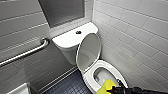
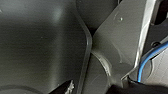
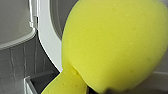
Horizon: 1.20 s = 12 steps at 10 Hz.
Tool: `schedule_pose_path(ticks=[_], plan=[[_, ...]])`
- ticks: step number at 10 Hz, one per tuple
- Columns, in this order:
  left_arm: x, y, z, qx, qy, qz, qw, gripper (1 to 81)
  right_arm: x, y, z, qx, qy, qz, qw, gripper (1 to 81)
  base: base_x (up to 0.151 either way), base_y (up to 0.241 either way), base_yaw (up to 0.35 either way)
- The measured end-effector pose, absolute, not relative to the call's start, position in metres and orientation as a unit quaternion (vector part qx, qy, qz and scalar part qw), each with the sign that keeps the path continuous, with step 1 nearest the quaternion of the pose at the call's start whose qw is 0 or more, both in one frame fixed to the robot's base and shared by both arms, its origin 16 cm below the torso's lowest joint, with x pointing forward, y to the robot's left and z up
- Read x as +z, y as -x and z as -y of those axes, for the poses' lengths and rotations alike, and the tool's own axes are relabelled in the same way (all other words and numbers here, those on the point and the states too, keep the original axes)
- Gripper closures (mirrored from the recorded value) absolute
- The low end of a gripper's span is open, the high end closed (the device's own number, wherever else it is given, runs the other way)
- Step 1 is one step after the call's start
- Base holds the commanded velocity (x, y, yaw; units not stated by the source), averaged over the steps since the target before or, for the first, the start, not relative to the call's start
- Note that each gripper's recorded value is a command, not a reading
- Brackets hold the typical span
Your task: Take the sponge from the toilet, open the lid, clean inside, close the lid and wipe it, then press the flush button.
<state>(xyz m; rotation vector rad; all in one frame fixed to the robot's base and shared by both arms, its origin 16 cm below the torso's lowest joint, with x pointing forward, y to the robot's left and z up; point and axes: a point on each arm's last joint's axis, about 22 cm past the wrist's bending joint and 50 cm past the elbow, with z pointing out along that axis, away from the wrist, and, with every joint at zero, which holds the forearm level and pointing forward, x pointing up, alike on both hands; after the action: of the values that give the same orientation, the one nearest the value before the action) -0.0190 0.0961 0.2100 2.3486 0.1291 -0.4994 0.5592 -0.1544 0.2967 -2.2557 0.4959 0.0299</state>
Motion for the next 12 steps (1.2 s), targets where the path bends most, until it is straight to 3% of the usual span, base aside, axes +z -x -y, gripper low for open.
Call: schedule_pose_path(ticks=[4, 9, 12], plan=[[0.211, 0.018, -0.096, -0.192, -0.910, -0.049, 0.364, 1.0, 0.294, -0.507, 0.207, 0.010, 0.888, -0.231, 0.397, 81.1, 0.000, 0.000, 0.000], [0.210, 0.018, -0.097, -0.191, -0.910, -0.048, 0.364, 1.0, 0.304, -0.449, 0.315, 0.010, 0.906, -0.266, 0.331, 81.1, 0.000, 0.000, 0.000], [0.210, 0.018, -0.097, -0.190, -0.910, -0.046, 0.364, 1.0, 0.332, -0.429, 0.314, 0.024, 0.902, -0.265, 0.341, 81.1, 0.000, 0.000, 0.000]])
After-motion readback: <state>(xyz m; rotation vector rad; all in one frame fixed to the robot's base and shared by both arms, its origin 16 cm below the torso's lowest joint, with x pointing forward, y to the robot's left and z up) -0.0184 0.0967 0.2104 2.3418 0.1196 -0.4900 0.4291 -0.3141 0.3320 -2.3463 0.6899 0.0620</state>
